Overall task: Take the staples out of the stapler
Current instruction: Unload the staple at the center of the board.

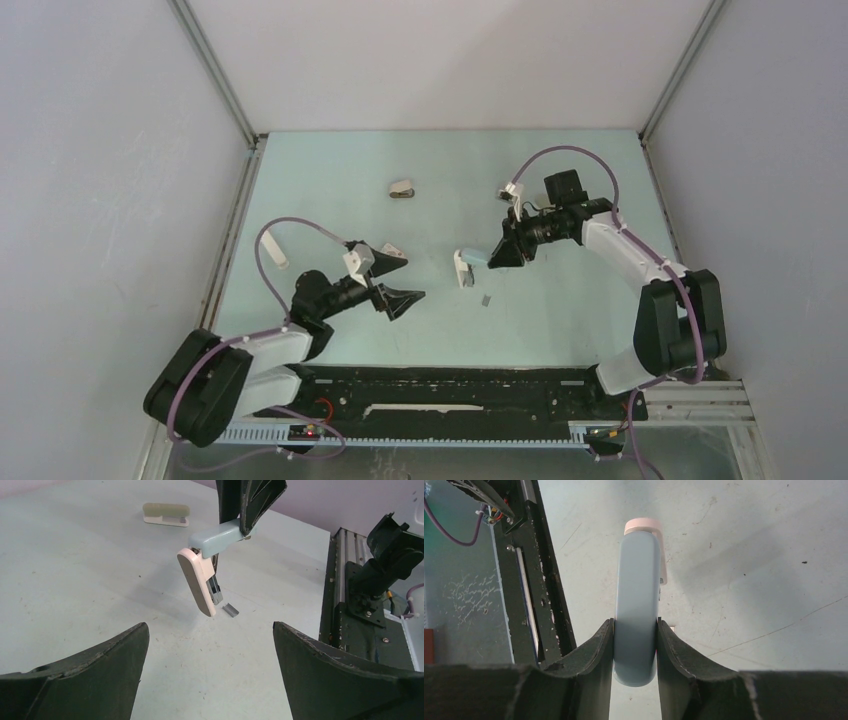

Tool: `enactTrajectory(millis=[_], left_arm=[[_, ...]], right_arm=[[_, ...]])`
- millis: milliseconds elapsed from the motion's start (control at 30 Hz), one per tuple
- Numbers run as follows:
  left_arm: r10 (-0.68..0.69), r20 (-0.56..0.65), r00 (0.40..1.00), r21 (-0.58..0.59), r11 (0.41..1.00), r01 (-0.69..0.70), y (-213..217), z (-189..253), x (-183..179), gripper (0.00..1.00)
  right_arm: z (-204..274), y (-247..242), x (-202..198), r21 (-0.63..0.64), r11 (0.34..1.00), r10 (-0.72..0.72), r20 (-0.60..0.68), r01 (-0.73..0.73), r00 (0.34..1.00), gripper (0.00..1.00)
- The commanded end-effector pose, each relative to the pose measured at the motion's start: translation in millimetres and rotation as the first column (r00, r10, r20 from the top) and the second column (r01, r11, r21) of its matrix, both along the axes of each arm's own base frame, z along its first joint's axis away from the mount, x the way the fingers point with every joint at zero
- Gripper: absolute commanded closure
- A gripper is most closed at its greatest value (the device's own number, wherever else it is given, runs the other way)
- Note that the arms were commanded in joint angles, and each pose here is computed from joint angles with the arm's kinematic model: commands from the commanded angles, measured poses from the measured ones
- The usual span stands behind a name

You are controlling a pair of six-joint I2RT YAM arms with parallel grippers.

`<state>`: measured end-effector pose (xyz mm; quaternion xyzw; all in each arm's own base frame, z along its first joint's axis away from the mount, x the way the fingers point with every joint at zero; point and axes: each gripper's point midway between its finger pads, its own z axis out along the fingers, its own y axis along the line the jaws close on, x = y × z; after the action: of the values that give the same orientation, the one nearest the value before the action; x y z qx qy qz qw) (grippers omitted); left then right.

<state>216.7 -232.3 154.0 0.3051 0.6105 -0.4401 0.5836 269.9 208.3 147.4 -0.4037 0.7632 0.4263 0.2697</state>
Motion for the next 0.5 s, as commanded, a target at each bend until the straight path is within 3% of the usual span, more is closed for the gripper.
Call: enactTrajectory(millis=[0, 467], left_arm=[[-0.096, 0.152, 0.984, 0.019, 0.995, 0.095, -21, 24, 7, 0.0], [-0.204, 0.139, 0.969, 0.018, 0.979, 0.204, -56, 9, 24, 0.04]], right_arm=[[33, 3, 0, 0.061, 0.996, 0.051, 0.12, -0.058, 0.992, 1.0], [44, 13, -12, 0.112, 0.988, 0.093, 0.111, -0.106, 0.989, 1.0]])
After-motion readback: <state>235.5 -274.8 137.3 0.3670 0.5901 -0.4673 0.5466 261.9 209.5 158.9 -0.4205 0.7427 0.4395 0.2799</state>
